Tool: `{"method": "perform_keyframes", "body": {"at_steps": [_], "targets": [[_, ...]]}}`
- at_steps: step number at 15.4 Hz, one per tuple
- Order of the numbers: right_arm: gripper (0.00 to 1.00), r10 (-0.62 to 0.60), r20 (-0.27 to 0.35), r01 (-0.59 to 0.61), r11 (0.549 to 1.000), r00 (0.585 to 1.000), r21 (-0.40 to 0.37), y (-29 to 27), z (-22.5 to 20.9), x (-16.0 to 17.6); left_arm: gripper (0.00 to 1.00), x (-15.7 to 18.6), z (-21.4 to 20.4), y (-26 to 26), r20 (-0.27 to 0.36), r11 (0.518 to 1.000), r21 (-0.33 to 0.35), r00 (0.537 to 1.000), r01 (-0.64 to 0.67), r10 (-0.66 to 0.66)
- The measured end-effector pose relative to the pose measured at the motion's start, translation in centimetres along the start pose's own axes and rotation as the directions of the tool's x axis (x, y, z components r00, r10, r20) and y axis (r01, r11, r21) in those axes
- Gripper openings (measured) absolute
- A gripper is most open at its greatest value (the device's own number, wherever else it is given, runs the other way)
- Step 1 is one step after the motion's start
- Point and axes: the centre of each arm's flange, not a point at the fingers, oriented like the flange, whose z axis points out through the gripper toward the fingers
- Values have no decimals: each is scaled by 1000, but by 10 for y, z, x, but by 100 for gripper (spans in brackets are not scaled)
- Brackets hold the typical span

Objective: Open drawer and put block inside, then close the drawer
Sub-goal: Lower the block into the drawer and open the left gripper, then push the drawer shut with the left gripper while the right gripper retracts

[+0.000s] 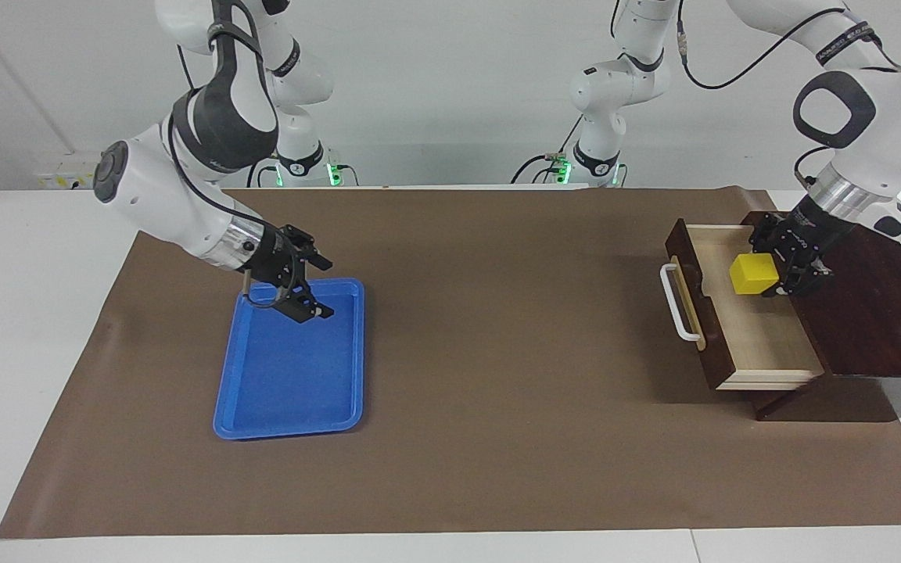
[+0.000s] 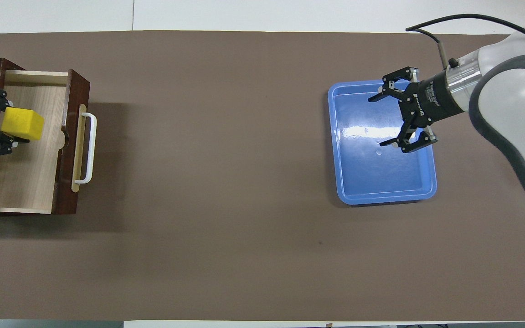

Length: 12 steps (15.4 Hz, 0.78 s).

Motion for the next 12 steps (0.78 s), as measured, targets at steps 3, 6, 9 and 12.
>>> {"method": "perform_keyframes", "body": {"at_steps": [3,6,9,12], "targets": [[100,-127,-32,125,990,991,-63,16,-30,26,59,0,20,-6,-21,999,25,999,-41,41],[100,-296,-73,285,949,952,-132,30,-52,41,74,0,18,-7,-42,996,27,996,-84,85],[100,-499,-117,468,856,859,-220,44,-73,43,100,-18,9,-4,-56,992,22,990,-128,129],[100,-709,-134,644,691,692,-327,60,-98,38,100,-63,2,0,-48,980,31,979,-196,198]]}}
